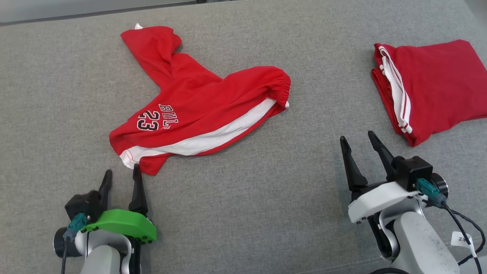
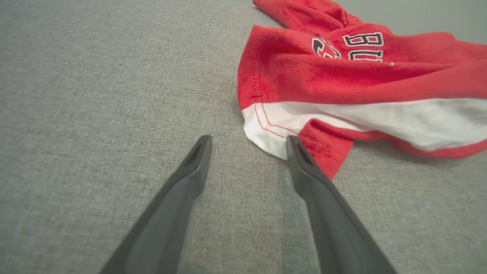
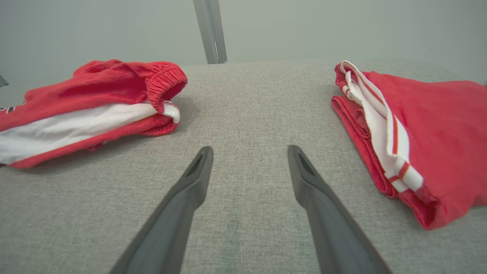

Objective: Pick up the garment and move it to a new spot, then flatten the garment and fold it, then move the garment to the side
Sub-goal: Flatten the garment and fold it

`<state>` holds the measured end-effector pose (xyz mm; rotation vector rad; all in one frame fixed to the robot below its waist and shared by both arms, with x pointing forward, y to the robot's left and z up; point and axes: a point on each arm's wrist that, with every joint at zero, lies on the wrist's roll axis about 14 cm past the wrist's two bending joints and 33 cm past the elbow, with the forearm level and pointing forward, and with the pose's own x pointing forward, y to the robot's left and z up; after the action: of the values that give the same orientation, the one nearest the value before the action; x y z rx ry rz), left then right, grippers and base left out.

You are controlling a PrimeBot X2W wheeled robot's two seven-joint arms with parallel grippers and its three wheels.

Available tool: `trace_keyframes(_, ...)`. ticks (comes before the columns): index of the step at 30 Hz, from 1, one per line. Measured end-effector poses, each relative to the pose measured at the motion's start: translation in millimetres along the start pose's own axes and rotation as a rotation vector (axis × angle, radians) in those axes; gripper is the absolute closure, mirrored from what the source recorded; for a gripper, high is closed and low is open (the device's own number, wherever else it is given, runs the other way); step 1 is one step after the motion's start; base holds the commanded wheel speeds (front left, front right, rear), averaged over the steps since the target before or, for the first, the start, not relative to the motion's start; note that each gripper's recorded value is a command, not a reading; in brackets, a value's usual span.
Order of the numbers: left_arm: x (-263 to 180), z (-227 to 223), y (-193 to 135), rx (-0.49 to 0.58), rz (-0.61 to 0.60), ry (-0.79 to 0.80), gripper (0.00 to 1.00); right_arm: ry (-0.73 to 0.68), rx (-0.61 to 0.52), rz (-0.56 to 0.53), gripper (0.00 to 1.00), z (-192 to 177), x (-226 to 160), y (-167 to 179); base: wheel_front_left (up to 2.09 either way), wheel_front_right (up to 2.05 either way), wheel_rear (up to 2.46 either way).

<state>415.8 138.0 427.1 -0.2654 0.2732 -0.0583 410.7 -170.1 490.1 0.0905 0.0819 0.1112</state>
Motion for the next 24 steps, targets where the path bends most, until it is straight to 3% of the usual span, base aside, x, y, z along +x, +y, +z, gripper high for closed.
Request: trace_keyframes(24, 15.1, -3.0, 1.1, -0.012, 0.012, 0.006, 0.0, 0.013, 0.004, -0.029, 0.0, -4.9, 2.6, -10.8, 0.0, 0.0, 0.0)
